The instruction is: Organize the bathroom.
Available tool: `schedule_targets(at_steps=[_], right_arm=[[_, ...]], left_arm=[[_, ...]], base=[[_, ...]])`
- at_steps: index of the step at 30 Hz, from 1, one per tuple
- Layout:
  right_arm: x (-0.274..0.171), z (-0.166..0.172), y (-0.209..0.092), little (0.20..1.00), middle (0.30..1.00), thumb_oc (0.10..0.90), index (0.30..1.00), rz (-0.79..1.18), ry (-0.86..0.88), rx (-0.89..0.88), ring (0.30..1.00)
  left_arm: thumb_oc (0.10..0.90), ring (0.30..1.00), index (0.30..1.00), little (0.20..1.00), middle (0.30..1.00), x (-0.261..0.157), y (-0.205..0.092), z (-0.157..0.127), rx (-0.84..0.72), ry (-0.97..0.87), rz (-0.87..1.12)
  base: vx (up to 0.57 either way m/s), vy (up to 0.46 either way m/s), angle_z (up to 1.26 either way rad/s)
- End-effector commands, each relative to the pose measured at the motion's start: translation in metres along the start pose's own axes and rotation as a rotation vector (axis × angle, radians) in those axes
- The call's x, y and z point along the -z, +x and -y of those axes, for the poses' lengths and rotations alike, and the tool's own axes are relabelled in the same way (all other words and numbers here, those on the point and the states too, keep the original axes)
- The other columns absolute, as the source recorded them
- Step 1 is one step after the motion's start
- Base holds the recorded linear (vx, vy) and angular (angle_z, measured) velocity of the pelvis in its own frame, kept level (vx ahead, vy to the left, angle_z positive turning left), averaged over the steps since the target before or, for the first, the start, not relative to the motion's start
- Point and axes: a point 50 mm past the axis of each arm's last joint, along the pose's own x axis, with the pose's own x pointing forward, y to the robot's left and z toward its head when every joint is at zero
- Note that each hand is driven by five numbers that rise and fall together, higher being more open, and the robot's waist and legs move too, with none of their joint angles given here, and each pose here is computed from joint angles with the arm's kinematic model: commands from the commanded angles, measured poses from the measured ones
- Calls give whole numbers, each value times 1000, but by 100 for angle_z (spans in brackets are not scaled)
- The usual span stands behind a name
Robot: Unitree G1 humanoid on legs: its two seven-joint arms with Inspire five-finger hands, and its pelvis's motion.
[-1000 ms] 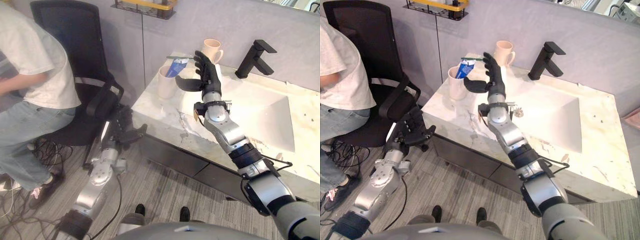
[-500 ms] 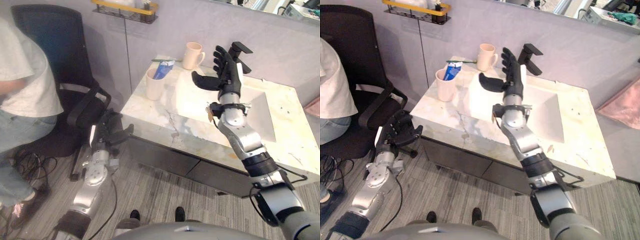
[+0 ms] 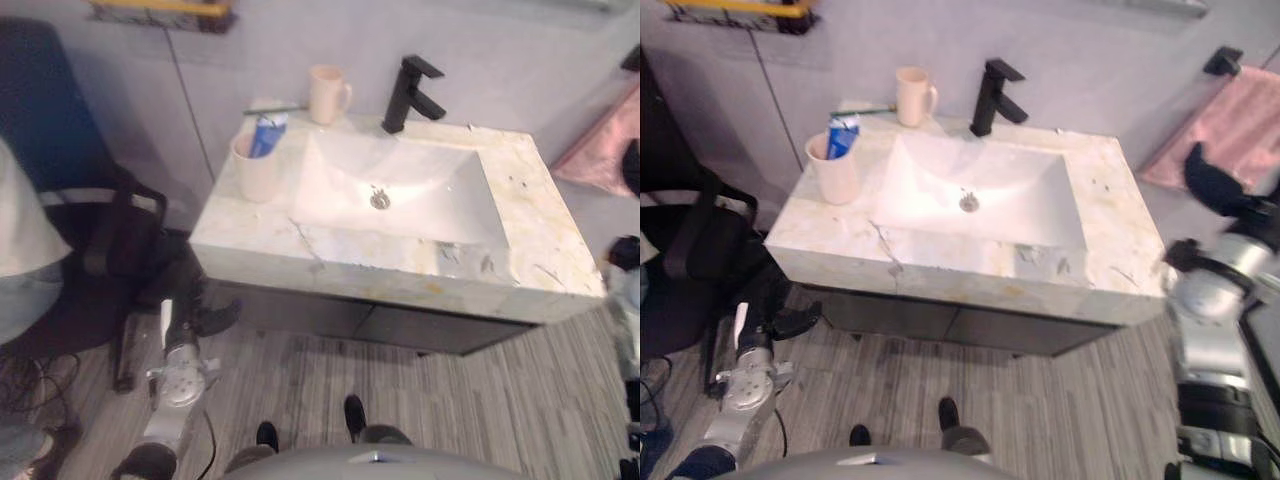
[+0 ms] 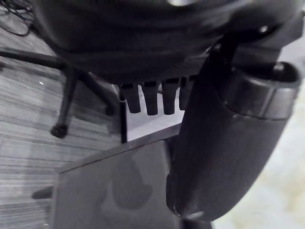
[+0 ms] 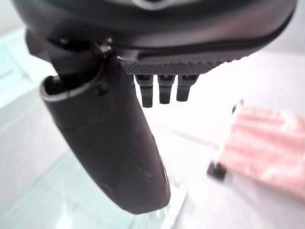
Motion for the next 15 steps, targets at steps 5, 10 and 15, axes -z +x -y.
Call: schedule_targets(at_steps=[5,10,15], right_arm=[[-2,76,27,900,900,800,900,83,127,413,900],[48,100,11,900,900,800,900,-184,163,591,900],[107,104,-25,900,900,800,900,-517,80,607,900]], left_arm=[[800,900,900,900,900,-14,22,-23,-96,-25,109],[800,900,900,900,900,9,19,-38,-211,-55,5],[800,900,900,900,900,22,14,-28,-329,-165,-91]], base=[[-247,-203,-6],[-230,-361,-26],[-280,-438,-25]])
